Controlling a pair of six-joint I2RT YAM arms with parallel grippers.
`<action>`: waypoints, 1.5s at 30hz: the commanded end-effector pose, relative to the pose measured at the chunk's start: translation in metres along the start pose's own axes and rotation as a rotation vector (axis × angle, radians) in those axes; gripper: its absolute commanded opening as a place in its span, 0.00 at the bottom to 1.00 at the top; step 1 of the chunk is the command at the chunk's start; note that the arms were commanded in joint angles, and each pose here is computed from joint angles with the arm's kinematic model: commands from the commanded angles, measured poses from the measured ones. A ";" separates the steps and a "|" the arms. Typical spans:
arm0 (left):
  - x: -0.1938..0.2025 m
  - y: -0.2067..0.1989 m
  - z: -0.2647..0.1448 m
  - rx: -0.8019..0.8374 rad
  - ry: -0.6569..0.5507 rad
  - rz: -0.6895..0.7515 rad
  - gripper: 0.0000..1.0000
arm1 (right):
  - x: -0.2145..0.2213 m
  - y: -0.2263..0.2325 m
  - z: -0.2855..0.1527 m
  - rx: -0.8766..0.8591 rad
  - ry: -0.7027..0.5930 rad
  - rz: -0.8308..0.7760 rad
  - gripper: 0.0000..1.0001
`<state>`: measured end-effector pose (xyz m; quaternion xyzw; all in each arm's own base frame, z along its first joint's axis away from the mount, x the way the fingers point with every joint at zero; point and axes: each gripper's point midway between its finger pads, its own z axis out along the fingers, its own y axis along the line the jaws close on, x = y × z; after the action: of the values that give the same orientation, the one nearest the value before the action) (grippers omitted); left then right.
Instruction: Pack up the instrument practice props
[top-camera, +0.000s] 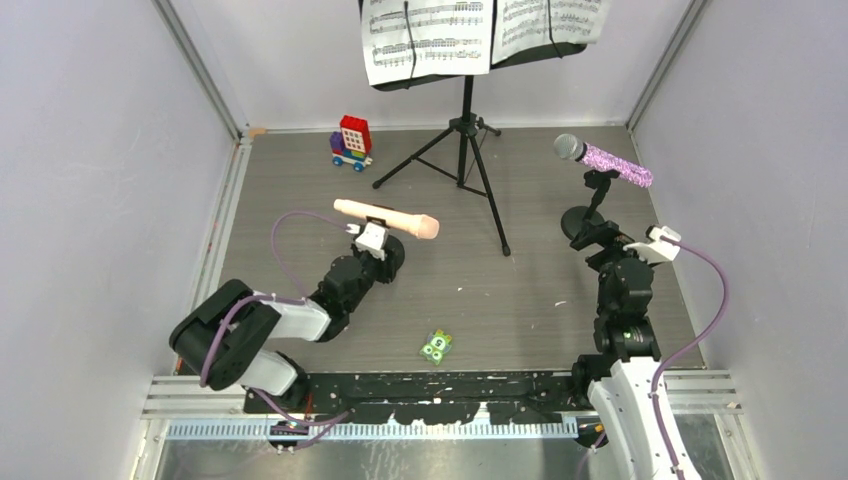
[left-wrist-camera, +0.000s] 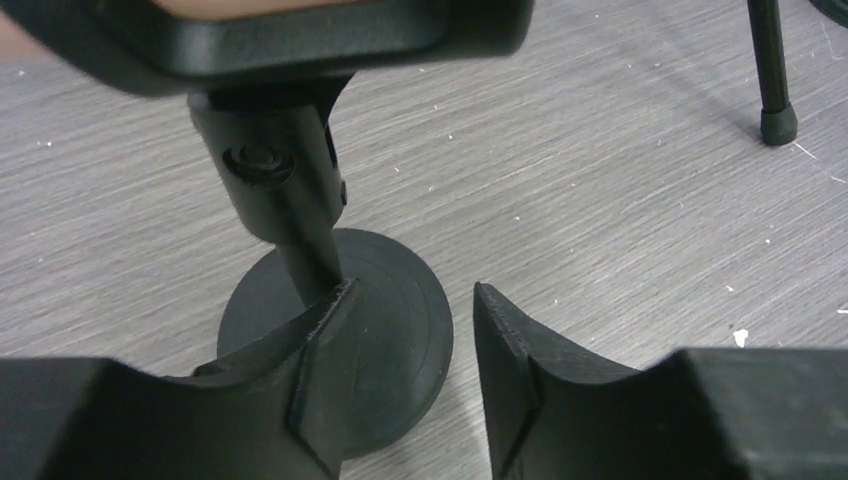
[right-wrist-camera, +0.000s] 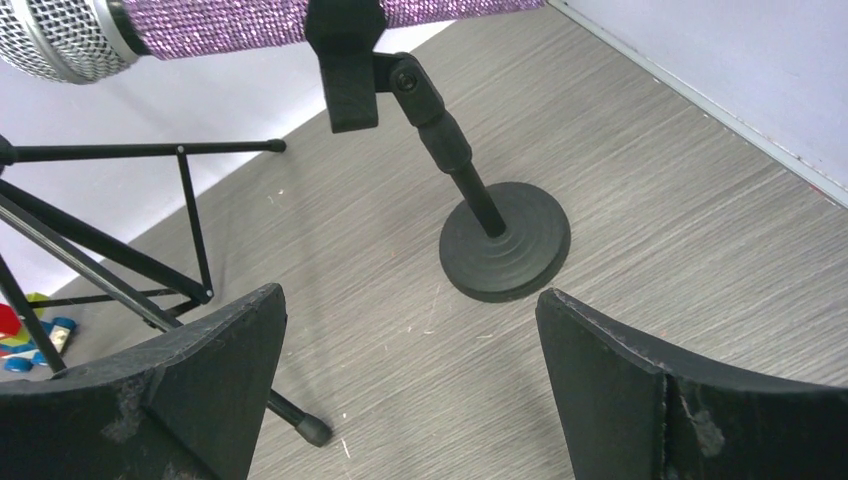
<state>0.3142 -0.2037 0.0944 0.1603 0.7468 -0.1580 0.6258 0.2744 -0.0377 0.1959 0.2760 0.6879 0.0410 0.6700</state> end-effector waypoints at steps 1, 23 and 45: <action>-0.048 -0.001 0.015 -0.019 -0.167 -0.013 0.40 | -0.028 0.022 0.000 -0.069 -0.058 0.006 0.99; -0.045 0.031 0.023 -0.206 -0.161 0.035 0.00 | -0.026 0.023 0.001 -0.079 -0.056 -0.005 0.99; -0.063 0.070 -0.002 -0.137 -0.116 0.059 0.22 | -0.023 0.029 0.006 -0.103 -0.045 0.010 0.99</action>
<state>0.3572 -0.1213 0.1556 0.0932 0.7176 -0.0499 0.6884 0.2838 -0.0274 0.1992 0.2518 0.6966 0.0596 0.6692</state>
